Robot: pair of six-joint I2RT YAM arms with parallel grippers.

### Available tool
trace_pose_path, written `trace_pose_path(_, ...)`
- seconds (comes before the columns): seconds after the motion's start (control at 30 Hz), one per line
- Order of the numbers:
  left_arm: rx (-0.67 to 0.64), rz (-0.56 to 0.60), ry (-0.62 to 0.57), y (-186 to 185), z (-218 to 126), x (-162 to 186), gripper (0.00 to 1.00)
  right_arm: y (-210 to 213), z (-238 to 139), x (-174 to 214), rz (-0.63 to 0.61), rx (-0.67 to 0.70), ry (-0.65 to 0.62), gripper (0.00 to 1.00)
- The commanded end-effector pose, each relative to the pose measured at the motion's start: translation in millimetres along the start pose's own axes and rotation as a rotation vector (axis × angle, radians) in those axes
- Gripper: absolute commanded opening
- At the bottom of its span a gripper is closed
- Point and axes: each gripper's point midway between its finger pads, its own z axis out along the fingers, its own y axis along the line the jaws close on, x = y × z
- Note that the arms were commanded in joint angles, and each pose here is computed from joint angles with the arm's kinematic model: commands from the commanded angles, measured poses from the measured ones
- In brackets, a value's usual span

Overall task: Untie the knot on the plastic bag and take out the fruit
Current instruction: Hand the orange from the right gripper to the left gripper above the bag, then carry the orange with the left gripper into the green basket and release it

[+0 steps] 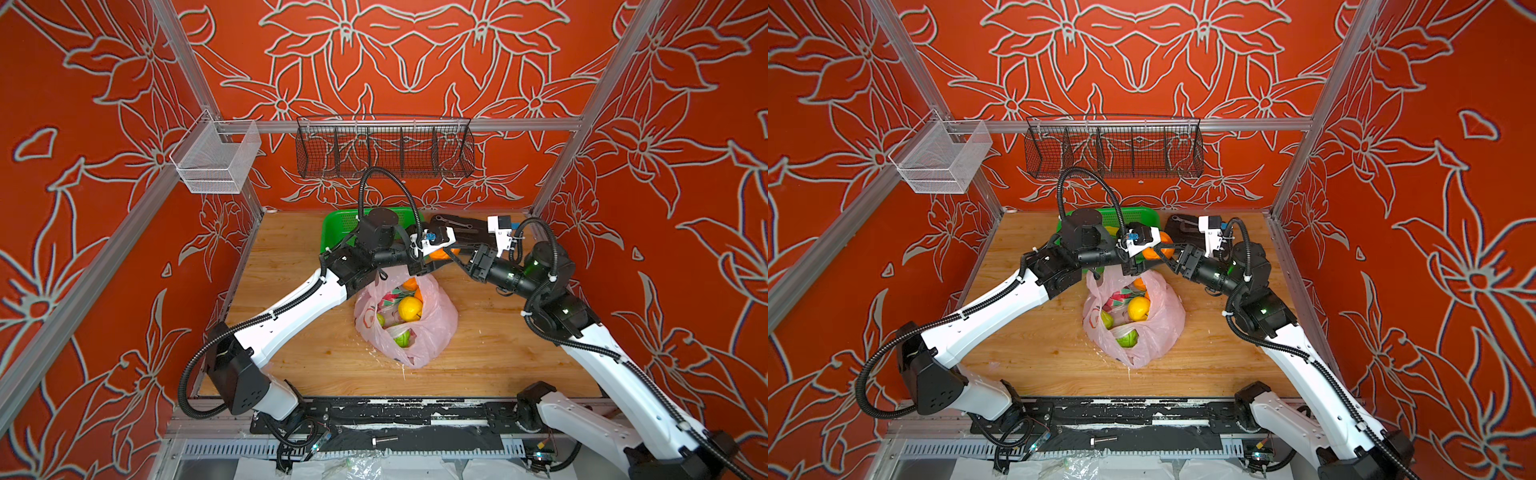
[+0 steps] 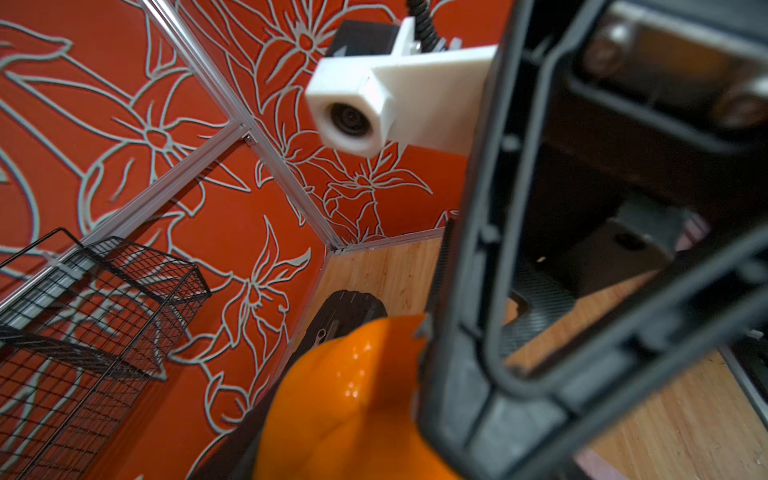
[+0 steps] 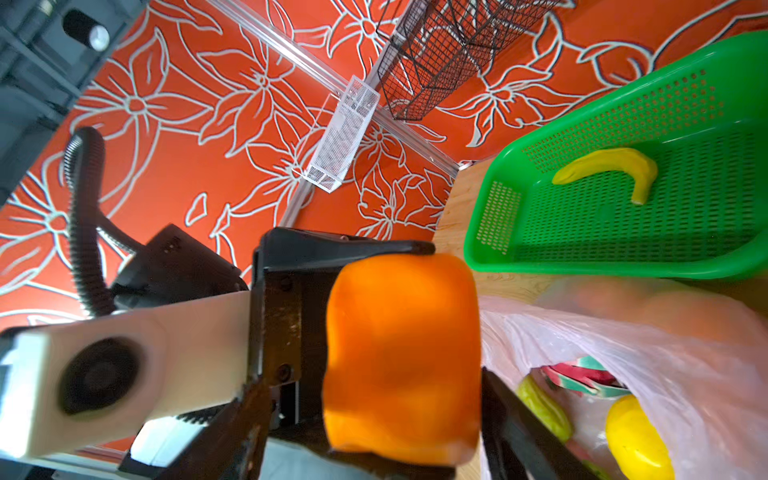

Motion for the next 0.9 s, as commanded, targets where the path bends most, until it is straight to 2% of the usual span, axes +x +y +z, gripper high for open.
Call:
trace_pose_path(0.0, -0.169, -0.074, 0.055, 38, 1, -2, 0.46, 7, -11, -9, -0.026, 0.004, -0.071, 0.89)
trace_pose_path(0.1, -0.259, -0.132, 0.097, 61, -3, 3, 0.45, 2, -17, -10, -0.033, 0.032, -0.098, 0.92)
trace_pose_path(0.33, -0.429, -0.297, 0.171, 109, -20, 28, 0.45, -10, -22, -5, -0.040, 0.083, -0.100, 0.93)
trace_pose_path(0.6, -0.628, -0.639, 0.311, 157, -60, 105, 0.43, -21, -21, 2, -0.029, 0.113, -0.080, 0.93)
trace_pose_path(0.87, -0.720, -0.761, 0.471, 164, -86, 185, 0.43, -31, -19, 7, -0.011, 0.134, -0.068, 0.93)
